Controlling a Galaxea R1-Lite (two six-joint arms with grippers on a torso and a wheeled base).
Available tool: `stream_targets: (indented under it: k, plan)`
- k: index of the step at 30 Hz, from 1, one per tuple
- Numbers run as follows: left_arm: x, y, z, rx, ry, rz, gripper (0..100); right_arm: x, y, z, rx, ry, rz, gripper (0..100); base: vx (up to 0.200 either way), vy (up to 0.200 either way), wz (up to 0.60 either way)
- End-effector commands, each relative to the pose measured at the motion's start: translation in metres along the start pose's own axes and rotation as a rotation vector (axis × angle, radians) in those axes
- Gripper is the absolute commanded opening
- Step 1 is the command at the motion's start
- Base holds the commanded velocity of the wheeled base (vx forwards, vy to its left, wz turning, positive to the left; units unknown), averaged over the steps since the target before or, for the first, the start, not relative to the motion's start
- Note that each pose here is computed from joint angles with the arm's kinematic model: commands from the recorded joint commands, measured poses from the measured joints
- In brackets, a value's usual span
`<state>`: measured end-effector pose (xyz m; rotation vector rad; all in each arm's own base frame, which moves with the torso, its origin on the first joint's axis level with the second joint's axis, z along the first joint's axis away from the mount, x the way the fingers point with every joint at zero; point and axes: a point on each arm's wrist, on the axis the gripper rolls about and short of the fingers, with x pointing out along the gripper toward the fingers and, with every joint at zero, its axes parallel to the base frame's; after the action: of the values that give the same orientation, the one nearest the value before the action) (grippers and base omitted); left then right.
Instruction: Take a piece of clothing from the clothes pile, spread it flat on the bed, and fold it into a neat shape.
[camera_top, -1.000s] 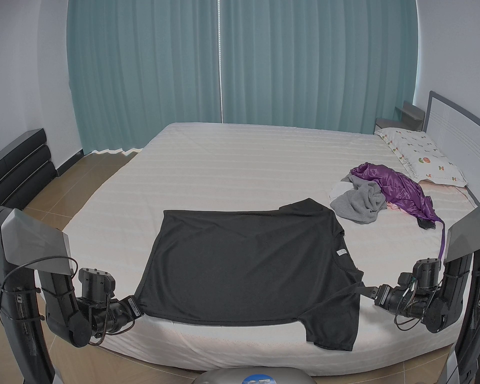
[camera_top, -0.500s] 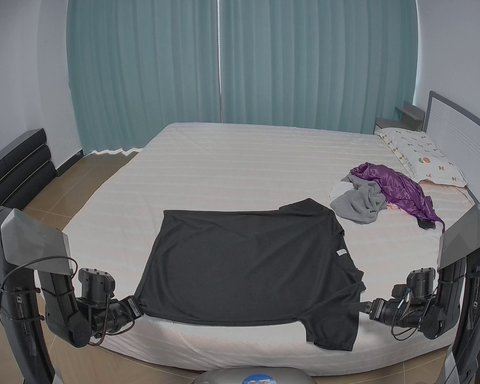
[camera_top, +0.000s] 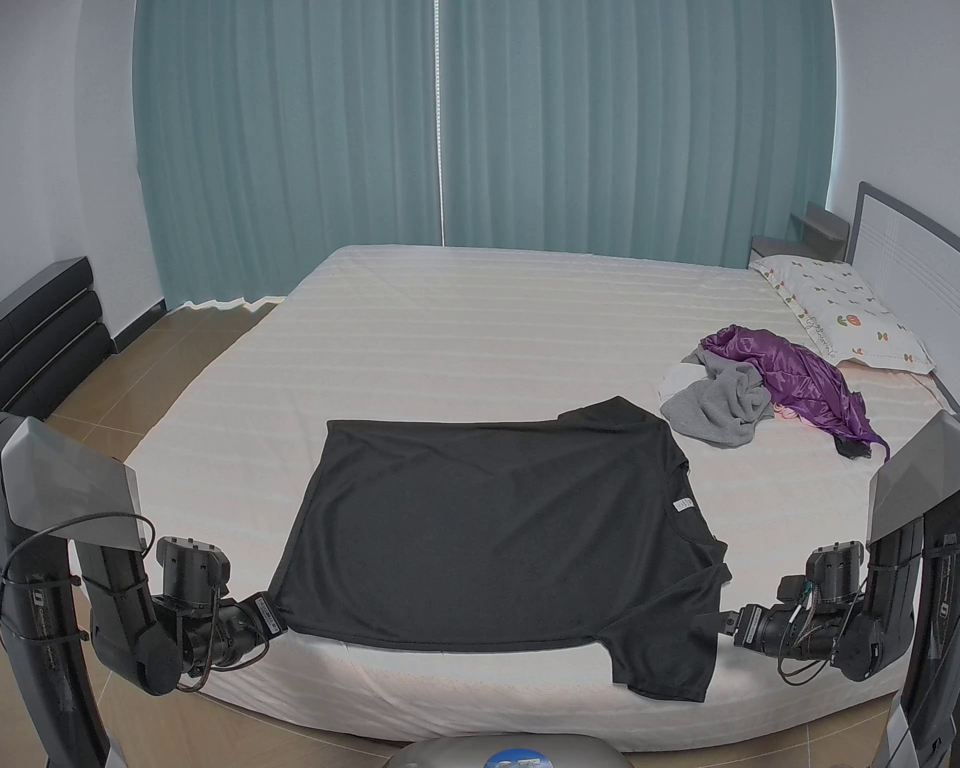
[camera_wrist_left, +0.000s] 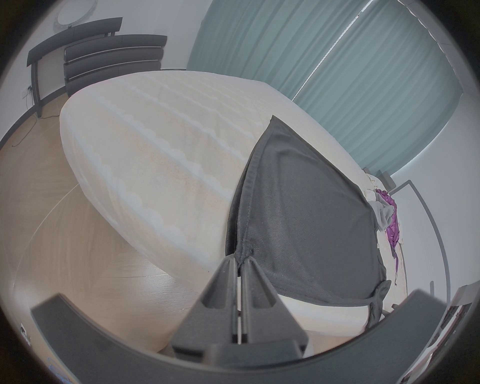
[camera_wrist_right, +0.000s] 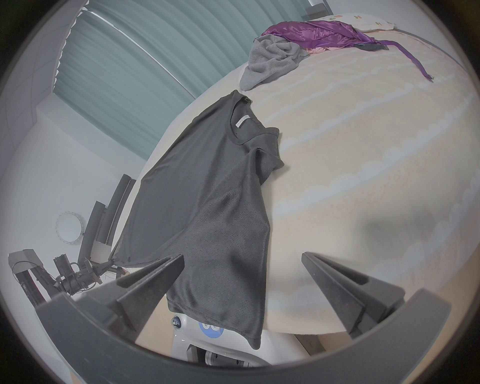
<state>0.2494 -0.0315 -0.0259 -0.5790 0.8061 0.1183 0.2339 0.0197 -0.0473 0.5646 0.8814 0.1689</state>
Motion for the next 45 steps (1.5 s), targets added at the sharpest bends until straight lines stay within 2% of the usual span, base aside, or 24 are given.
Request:
stream_targets:
  k: [1,20,45]
  plan:
    - [0.000,0.000,0.000,0.000,-0.001,-0.001,0,0.003,-0.002,-0.002,-0.006,0.014,-0.007,100,0.000,0.000,0.00]
    - [0.001,0.000,0.000,0.000,0.003,0.002,0,0.021,0.003,-0.006,-0.079,-0.021,0.041,100,0.000,0.000,0.00]
    - [0.001,0.001,-0.001,0.000,0.004,0.003,0,0.030,0.003,0.000,-0.087,-0.039,0.050,100,0.000,0.000,0.00]
